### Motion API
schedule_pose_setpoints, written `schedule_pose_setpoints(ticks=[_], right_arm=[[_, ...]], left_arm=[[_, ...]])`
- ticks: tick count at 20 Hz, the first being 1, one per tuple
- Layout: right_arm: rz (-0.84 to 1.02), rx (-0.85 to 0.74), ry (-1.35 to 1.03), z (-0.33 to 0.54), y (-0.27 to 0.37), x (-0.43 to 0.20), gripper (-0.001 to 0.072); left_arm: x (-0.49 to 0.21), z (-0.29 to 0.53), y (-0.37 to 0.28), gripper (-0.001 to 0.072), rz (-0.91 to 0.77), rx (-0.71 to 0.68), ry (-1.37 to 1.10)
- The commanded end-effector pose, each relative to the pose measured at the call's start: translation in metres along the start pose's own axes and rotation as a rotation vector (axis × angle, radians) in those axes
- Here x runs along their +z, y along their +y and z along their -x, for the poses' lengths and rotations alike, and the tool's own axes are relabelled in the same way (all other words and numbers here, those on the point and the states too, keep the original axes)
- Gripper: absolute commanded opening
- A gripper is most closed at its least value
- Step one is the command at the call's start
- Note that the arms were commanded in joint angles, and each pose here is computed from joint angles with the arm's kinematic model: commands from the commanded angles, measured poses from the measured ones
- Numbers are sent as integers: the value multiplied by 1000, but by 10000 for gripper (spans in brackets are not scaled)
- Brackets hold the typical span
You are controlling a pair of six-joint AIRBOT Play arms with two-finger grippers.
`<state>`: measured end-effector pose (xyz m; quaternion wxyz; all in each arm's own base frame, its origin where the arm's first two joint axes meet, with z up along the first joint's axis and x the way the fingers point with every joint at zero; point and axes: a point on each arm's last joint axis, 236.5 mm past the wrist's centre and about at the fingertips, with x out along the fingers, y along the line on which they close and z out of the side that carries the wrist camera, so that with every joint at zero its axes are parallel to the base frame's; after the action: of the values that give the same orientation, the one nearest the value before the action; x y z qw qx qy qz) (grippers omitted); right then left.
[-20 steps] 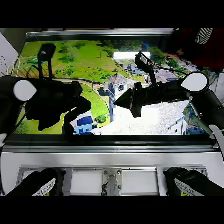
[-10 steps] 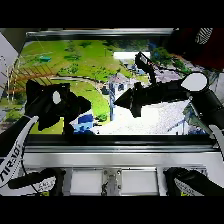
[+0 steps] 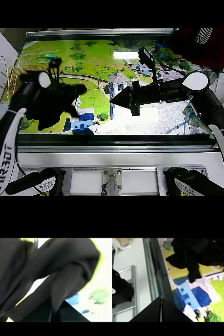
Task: Fold the clothes and pants, and hang the long-sleeved shirts on hangers.
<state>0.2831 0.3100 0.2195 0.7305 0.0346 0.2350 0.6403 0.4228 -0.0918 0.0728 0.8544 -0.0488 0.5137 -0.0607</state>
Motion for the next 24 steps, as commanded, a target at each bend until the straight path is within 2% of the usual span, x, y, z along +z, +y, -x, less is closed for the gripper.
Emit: schedule_pose_setpoints(ticks=[1, 4, 7, 10, 13, 14, 15, 16, 20, 24], right_arm=[[-10, -96, -92, 15, -21, 24, 21], [-4, -505, -184, 93, -95, 46, 21], [-92, -843, -364, 201, -130, 68, 21], [-138, -1000, -480, 276, -126, 72, 21], [-139, -1102, -522, 320, -120, 69, 21], [-144, -1117, -519, 327, -118, 66, 21], [-152, -1121, -509, 329, -118, 62, 21], [-165, -1116, -493, 329, -118, 56, 21], [-194, -1143, -297, 322, -125, 16, 21], [-436, -1174, -85, 319, -142, -64, 20]], left_arm=[[53, 112, -66, 13, -36, -189, -267], [53, 178, -151, 13, -146, -387, -414], [36, 207, -256, 13, -248, -608, -512], [23, 201, -353, 13, -296, -779, -575], [17, 170, -408, 14, -344, -802, -514], [21, 157, -412, 172, -353, -784, -499], [28, 145, -408, 494, -348, -759, -477], [36, 130, -394, 677, -340, -717, -442], [54, 56, -259, 679, -227, -444, -218], [14, -13, -96, 679, 0, -204, -1]])
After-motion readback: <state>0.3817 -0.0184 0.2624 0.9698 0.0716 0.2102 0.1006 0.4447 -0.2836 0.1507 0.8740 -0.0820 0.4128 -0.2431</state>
